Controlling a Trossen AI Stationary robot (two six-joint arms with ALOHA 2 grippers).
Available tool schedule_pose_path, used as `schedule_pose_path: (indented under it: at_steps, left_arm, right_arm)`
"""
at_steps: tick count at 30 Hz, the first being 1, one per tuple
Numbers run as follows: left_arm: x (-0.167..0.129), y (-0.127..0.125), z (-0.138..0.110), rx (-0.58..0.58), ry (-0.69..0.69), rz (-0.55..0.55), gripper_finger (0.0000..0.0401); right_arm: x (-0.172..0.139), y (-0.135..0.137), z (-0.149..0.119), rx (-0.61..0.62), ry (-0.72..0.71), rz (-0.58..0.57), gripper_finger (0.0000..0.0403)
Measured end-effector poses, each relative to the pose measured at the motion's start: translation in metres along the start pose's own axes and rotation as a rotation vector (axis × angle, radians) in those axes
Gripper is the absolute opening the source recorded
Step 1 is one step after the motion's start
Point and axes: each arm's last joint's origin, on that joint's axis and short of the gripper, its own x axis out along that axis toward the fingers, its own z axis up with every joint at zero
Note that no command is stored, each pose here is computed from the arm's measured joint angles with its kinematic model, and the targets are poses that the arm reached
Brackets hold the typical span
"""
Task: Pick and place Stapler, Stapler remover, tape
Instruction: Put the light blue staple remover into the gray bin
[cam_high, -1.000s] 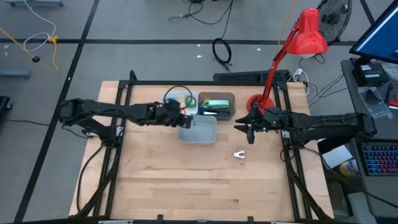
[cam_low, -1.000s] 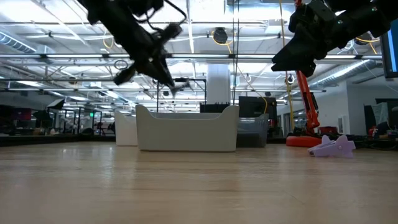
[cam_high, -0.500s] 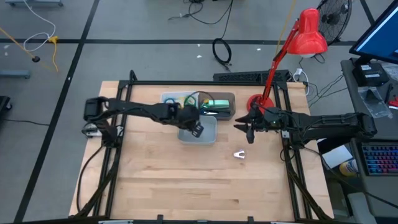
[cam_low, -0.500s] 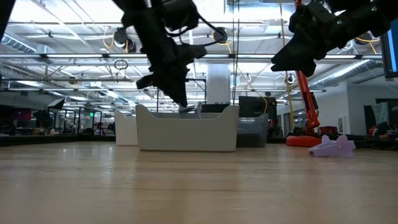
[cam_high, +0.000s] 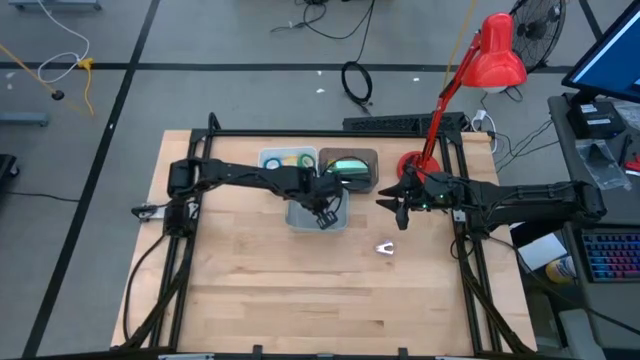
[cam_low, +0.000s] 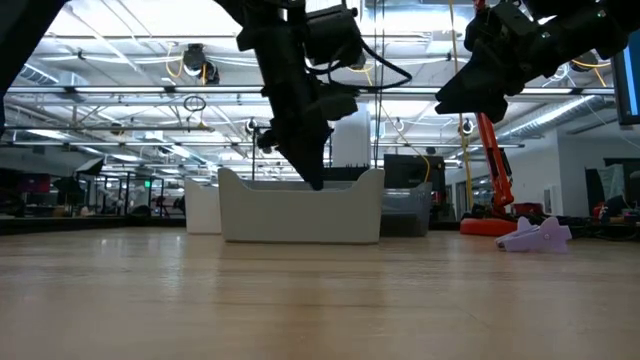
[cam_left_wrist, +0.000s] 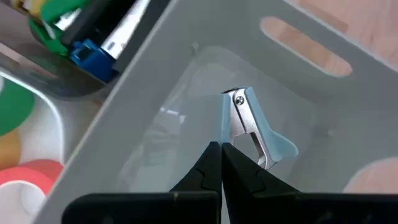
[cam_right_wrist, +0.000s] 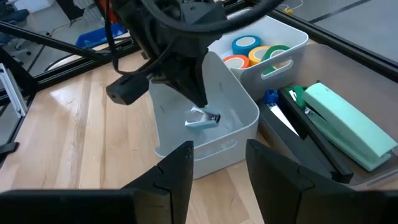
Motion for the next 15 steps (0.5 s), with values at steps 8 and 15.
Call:
schedule_pose_path:
  at_steps: [8,15]
  left_arm:
    - [0.0054,-0.0029,-0.0032,0.014,0.018,0.027,0.0000]
    - [0.0108,0.0029,-0.0022,0.026,0.036,0.034,0.0003]
  right_arm:
    - [0.0000,0.0000,0.0000,0.000,0.000,0.001,0.0139]
    - [0.0000,0.0000,0.0000,0.000,0.001,0.003,0.0139]
